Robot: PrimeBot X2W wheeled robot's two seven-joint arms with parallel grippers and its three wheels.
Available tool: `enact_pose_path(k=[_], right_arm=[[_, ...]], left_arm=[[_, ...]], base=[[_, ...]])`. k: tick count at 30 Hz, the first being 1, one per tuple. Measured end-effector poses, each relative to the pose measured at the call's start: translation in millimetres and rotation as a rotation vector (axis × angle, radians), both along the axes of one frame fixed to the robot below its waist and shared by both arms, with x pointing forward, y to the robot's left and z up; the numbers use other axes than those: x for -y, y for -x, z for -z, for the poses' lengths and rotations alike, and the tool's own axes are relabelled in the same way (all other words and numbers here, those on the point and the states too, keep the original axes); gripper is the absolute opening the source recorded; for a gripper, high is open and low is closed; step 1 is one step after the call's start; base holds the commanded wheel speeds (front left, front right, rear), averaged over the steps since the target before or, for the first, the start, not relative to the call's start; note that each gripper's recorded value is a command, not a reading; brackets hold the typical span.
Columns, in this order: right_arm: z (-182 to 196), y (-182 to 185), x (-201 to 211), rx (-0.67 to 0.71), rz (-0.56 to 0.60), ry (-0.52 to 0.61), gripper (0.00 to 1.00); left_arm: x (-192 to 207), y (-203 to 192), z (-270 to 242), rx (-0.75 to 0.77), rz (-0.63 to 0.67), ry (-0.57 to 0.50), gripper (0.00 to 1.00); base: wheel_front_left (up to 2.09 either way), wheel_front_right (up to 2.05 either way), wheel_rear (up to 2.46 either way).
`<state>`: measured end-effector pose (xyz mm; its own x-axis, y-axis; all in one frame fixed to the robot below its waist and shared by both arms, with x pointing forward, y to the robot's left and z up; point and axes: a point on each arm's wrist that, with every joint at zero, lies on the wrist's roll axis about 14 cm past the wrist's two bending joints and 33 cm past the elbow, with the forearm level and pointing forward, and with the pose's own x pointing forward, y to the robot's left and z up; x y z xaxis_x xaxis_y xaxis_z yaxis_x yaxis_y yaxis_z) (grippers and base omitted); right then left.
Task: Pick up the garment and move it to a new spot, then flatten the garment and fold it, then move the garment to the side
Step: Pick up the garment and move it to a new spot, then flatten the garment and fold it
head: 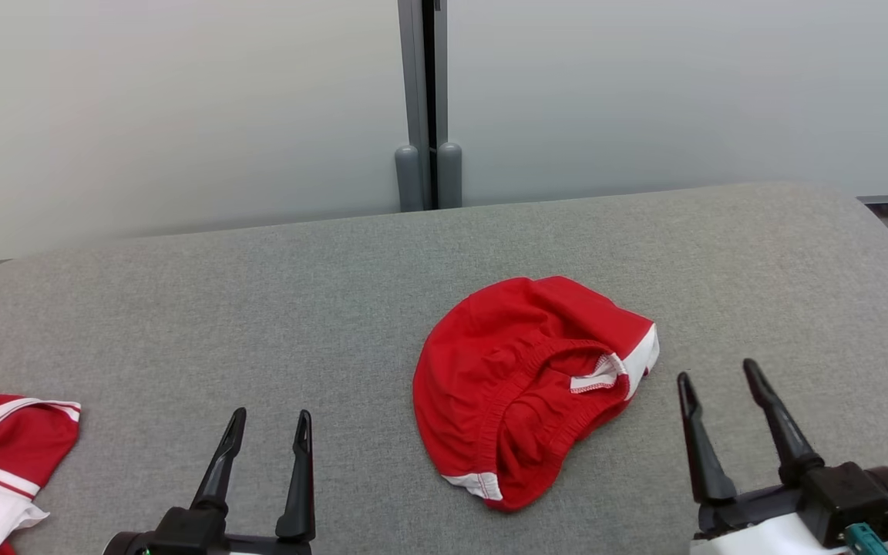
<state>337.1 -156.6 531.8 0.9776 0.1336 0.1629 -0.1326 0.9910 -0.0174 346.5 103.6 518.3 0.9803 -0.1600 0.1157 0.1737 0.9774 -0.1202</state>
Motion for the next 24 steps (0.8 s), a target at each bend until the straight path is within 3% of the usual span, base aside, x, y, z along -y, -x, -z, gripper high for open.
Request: enact_pose_path(k=[24], right_arm=[[3.9, -2.4, -9.9, -0.013, -0.031, -0.010, 1.00]], left_arm=[[2.9, 2.3, 0.3, 0.003, 0.005, -0.016, 1.00]], base=[[0.00, 0.00, 0.00]])
